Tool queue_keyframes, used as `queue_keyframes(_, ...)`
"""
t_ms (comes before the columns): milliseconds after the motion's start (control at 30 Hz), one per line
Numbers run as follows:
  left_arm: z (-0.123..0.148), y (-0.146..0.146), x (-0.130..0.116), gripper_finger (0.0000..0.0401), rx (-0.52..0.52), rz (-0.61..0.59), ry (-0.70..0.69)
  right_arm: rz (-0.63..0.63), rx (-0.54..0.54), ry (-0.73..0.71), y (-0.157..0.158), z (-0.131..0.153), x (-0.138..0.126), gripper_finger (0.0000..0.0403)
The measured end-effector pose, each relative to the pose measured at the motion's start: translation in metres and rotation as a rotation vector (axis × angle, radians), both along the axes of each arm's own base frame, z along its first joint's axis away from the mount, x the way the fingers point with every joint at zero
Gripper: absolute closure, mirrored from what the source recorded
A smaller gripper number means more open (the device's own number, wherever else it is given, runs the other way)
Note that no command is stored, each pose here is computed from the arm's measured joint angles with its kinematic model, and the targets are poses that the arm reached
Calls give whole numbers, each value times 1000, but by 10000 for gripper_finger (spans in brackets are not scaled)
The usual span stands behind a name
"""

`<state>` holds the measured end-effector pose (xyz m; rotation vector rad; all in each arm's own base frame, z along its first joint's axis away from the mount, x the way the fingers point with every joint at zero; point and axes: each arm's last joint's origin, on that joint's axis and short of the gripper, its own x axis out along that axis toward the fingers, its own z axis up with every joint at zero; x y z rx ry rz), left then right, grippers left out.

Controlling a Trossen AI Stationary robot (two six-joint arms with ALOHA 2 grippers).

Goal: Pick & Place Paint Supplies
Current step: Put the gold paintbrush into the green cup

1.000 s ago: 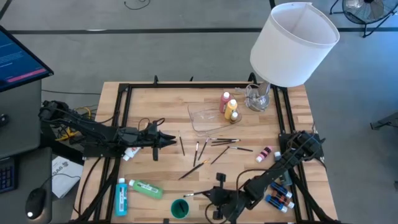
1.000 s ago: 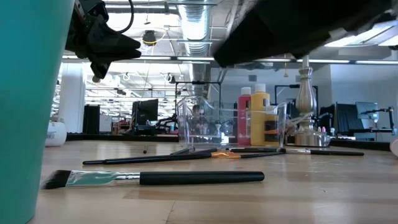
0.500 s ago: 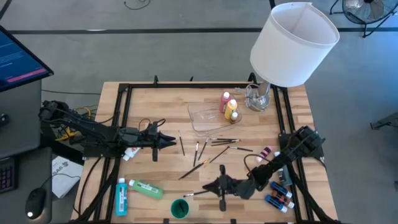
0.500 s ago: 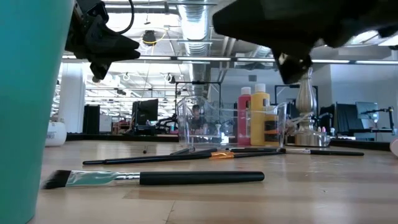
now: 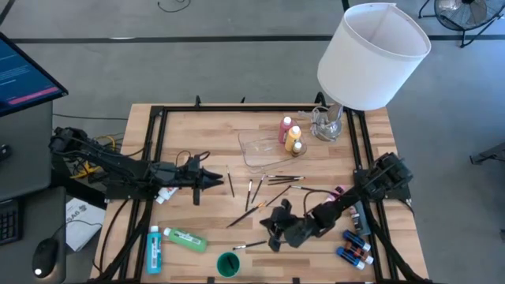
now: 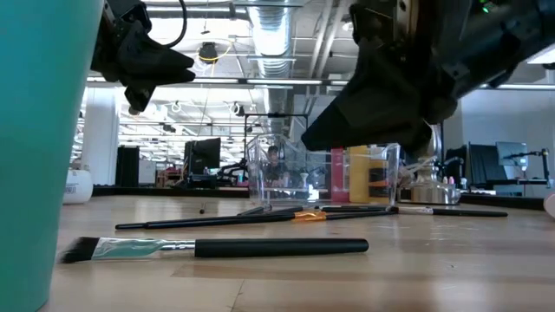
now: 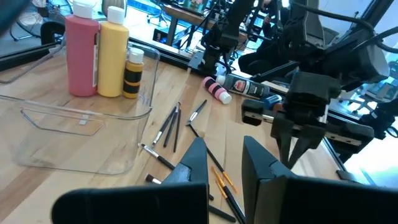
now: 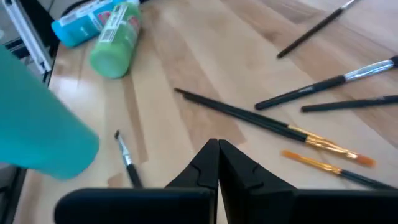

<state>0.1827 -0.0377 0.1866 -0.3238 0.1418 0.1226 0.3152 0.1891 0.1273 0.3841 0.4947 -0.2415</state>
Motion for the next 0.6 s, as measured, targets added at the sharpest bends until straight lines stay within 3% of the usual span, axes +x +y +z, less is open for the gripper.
queue_keyframes(267,0,-1,0,400,0,-8,0,100,-121,-23,8,18,13,403)
queue_keyframes(433,0,-1,0,400,0,-7,0,65,-133,-39,2,22,19,403)
queue_keyframes(600,0,-1,0,400,0,-7,0,7,-75,-50,-4,22,22,403)
